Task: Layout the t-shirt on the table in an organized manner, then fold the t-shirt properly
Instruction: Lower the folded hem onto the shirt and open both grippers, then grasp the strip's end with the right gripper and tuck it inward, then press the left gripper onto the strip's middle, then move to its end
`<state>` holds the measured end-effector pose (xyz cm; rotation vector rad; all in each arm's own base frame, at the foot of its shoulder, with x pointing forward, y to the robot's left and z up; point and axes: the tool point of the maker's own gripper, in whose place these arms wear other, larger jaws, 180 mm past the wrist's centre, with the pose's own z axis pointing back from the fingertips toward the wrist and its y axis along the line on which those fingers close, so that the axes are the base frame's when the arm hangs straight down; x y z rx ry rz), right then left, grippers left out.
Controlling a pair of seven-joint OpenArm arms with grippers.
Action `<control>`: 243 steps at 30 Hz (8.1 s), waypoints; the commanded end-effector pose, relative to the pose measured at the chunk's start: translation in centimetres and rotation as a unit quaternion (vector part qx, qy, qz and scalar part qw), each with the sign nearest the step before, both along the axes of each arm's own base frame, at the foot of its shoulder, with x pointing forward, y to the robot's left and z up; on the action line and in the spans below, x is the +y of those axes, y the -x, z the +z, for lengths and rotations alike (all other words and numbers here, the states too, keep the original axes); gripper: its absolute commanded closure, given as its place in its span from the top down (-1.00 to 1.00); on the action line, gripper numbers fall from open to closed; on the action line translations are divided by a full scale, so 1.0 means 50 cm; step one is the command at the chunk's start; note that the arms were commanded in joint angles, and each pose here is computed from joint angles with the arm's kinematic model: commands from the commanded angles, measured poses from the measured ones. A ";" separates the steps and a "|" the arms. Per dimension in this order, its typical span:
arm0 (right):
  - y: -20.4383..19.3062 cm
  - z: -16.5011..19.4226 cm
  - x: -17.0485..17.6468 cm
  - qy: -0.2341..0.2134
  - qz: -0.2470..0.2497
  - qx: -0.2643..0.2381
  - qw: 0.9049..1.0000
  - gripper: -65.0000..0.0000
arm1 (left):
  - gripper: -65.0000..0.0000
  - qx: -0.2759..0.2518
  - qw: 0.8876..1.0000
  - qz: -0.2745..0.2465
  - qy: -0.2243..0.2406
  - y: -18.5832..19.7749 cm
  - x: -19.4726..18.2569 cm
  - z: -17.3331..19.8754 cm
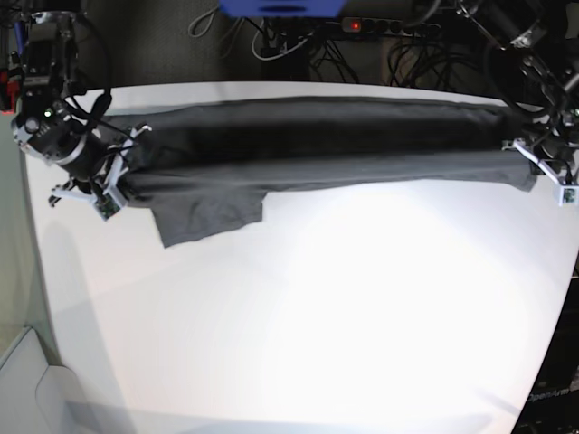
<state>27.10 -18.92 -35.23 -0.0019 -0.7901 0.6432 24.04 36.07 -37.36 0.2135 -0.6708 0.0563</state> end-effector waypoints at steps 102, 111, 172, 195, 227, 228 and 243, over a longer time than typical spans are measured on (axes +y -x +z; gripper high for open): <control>-0.066 0.083 -0.014 0.181 -0.054 0.010 0.982 -1.00 | 0.20 0.084 0.996 0.015 0.005 0.061 -0.005 -0.096; 0.035 0.009 -0.059 0.181 -0.077 0.078 0.977 -1.00 | 0.20 0.086 0.996 0.015 0.003 0.063 -0.002 -0.096; 0.103 -0.135 -0.021 0.121 -0.052 0.157 0.979 -0.33 | -0.99 -0.051 0.999 -0.007 0.004 -0.010 -0.060 0.019; 0.097 -0.196 -0.016 0.091 -0.052 0.184 0.977 -0.33 | -0.99 -0.007 0.956 -0.286 0.064 -0.042 -0.539 0.049; 0.097 -0.196 -0.016 0.092 -0.051 0.184 0.977 -0.33 | -0.32 -0.039 0.903 -0.415 0.104 -0.044 -0.734 0.066; 0.097 -0.195 -0.017 0.093 -0.051 0.184 0.977 -0.33 | -0.09 -0.039 0.902 -0.417 0.105 -0.043 -0.735 0.066; 0.082 -0.183 -0.024 0.096 -0.055 0.175 0.978 -0.32 | 0.29 -0.124 0.901 -0.360 0.206 -0.090 -0.636 0.139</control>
